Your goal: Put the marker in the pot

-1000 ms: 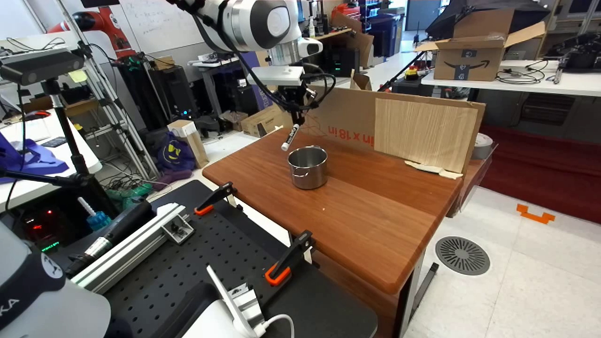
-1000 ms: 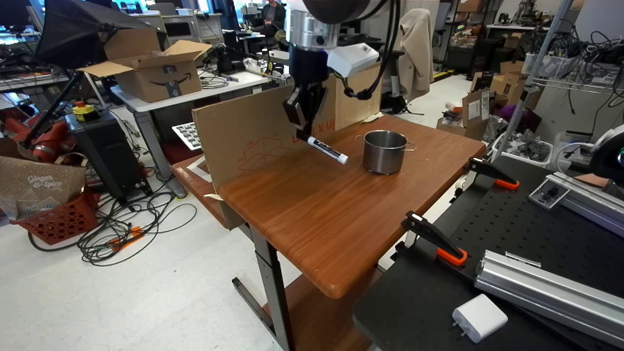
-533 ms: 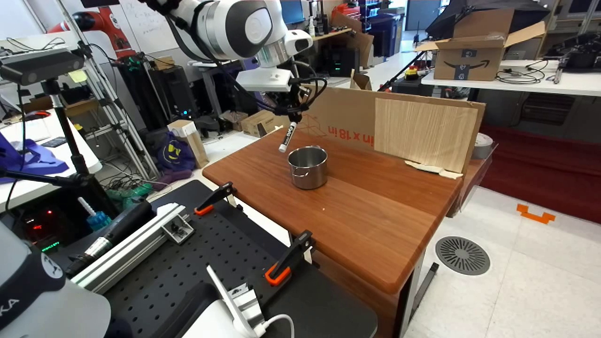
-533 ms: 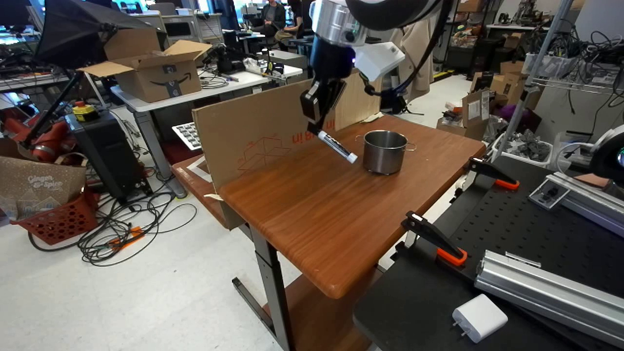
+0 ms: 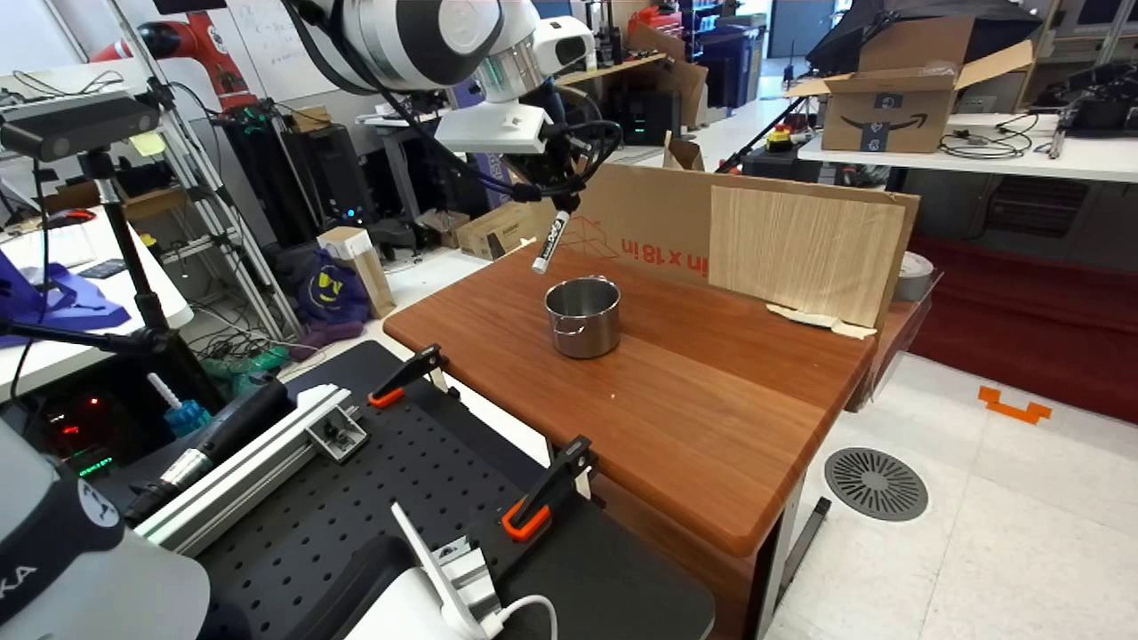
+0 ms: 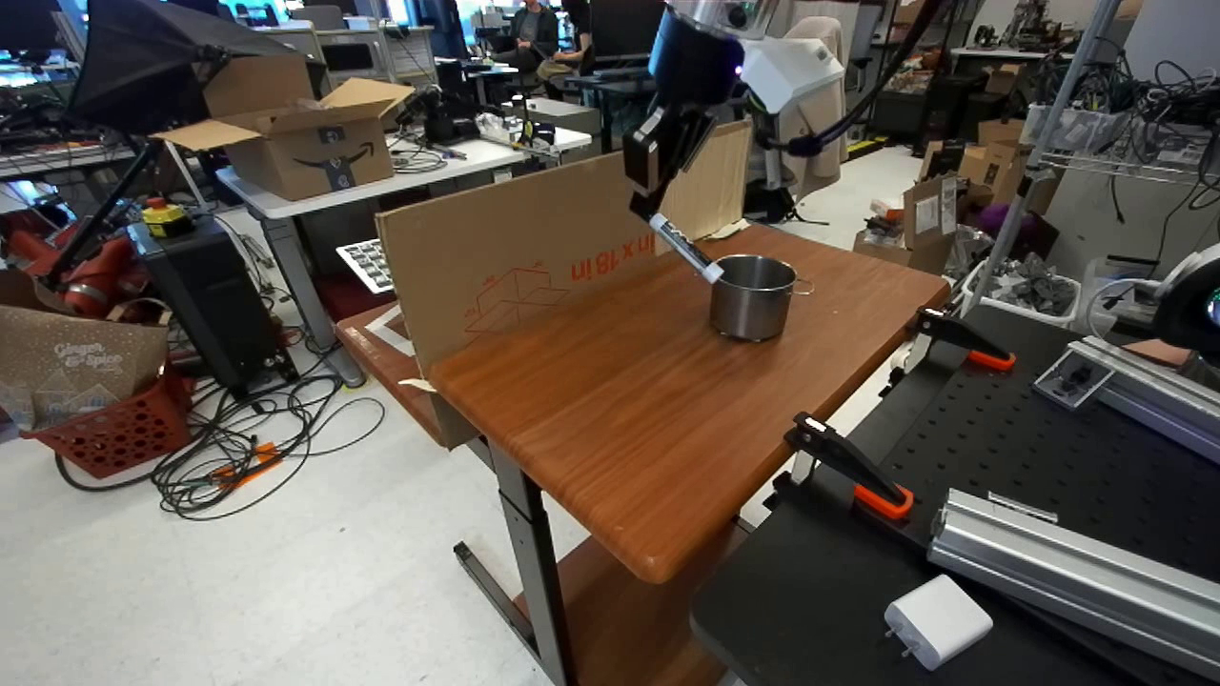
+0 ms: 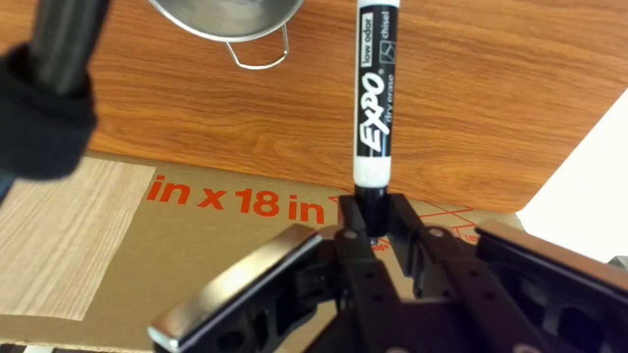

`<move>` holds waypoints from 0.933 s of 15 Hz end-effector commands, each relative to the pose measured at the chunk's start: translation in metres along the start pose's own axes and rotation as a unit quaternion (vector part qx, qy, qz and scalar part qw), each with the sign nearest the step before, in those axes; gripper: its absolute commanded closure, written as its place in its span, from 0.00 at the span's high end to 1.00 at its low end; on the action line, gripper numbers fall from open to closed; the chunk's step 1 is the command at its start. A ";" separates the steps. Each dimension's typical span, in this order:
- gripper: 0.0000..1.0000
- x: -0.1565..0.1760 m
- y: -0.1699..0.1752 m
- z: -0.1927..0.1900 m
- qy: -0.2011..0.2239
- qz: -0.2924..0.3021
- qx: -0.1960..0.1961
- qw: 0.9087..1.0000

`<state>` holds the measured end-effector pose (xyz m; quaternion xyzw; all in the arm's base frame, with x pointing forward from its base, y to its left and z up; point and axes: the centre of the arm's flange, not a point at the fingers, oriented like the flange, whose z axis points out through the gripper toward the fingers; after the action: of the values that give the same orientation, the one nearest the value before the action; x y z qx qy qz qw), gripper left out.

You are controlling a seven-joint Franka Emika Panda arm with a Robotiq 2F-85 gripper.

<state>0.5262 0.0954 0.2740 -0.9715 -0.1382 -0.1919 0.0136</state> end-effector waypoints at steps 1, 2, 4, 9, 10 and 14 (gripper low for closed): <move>0.05 -0.015 0.020 -0.014 0.017 0.028 0.002 0.999; 0.05 -0.017 0.026 -0.015 0.015 0.037 0.002 0.999; 0.05 -0.021 0.039 -0.014 0.015 0.054 0.000 0.998; 0.05 -0.020 0.065 -0.005 0.019 0.076 -0.010 0.997; 0.05 -0.021 0.066 -0.004 0.019 0.076 -0.013 0.997; 0.05 -0.024 0.065 0.010 0.016 0.071 -0.032 0.997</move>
<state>0.5227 0.0246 0.2669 -0.9786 -0.0620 -0.1958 0.0125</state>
